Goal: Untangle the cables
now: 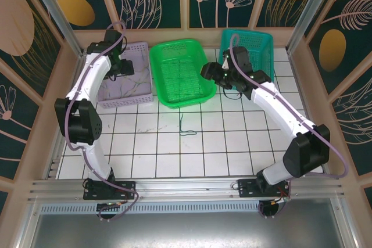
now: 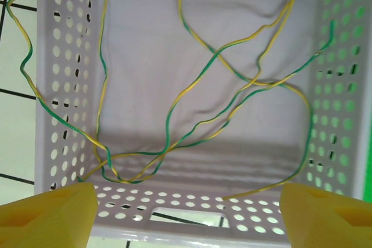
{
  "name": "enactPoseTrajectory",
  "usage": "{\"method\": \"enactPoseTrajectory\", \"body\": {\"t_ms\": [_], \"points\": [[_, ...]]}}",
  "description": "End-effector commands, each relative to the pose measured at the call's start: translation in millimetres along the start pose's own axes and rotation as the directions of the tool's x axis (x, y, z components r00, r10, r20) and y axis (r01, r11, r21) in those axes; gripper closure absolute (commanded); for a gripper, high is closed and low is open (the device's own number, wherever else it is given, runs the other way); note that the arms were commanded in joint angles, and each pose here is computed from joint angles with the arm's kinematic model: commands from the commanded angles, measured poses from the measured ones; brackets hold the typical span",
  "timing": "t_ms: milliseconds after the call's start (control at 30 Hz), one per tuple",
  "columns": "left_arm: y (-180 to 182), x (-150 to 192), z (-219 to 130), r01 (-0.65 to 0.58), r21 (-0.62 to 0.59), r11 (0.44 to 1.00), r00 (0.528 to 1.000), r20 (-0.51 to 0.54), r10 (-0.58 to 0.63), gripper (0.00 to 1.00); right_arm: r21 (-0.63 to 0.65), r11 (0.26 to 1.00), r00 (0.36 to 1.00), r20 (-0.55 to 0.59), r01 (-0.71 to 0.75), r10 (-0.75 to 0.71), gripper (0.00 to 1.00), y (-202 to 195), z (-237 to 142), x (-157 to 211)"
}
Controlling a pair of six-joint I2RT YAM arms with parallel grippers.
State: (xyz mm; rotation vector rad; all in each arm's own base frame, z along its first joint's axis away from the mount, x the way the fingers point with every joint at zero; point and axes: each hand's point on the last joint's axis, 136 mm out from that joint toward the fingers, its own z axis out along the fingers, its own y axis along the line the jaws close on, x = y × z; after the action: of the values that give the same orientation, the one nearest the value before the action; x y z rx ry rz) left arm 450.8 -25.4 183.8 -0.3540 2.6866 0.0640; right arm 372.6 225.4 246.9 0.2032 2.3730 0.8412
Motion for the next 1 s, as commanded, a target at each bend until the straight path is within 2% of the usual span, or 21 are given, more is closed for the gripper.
{"method": "enactPoseTrajectory", "body": {"t_ms": [0, 100, 200, 267, 333, 467, 600, 800, 967], "points": [[-6.5, -10.0, -25.9, 0.045, 0.074, 0.996, 0.998, 0.051, -0.049, 0.18, -0.004, 1.0, 0.999, 0.052, 0.005, -0.004, 0.33, 2.6, -12.8, 2.2], [8.0, -26.2, -57.4, 0.096, 0.029, 0.995, 0.984, 0.15, -0.099, 0.18, 0.015, 1.0, 0.998, 0.054, 0.024, -0.025, 0.34, -0.9, -15.8, 11.3], [31.9, -41.6, -92.6, 0.177, -0.037, 0.984, 0.947, 0.278, -0.16, 0.18, 0.029, 0.999, 0.998, 0.045, 0.043, -0.044, 0.34, -3.8, -15.9, 20.2], [45.0, -48.0, -112.4, 0.23, -0.04, 0.972, 0.918, 0.341, -0.203, 0.19, 0.032, 0.998, 0.997, 0.044, 0.057, -0.059, 0.34, -3.6, -16.4, 24.2], [61.9, -49.9, -118.6, 0.287, -0.039, 0.957, 0.896, 0.364, -0.254, 0.2, 0.037, 0.997, 0.996, 0.045, 0.072, -0.074, 0.34, -4.9, -15.8, 27.5], [95.8, -38.1, -86.1, 0.404, -0.006, 0.915, 0.88, 0.277, -0.387, 0.21, 0.006, 0.993, 0.993, 0.034, 0.114, -0.114, 0.34, -1.2, -11.4, 41.2], [121.9, -17.9, -40.9, 0.464, -0.051, 0.884, 0.875, 0.186, -0.448, 0.21, -0.052, 0.989, 0.991, 0.003, 0.135, -0.135, 0.35, 2.0, -6.2, 55.0], [122.4, 12.2, 21.9, 0.462, -0.116, 0.879, 0.887, 0.051, -0.46, 0.26, -0.051, 0.99, 0.991, -0.02, 0.134, -0.136, 0.35, -4.9, -5.1, 65.5], [117.5, 17.9, 54.1, 0.47, -0.107, 0.876, 0.882, 0.022, -0.471, 0.31, -0.035, 0.991, 0.991, -0.027, 0.131, -0.132, 0.35, -9.1, -6.4, 66.1]]}}
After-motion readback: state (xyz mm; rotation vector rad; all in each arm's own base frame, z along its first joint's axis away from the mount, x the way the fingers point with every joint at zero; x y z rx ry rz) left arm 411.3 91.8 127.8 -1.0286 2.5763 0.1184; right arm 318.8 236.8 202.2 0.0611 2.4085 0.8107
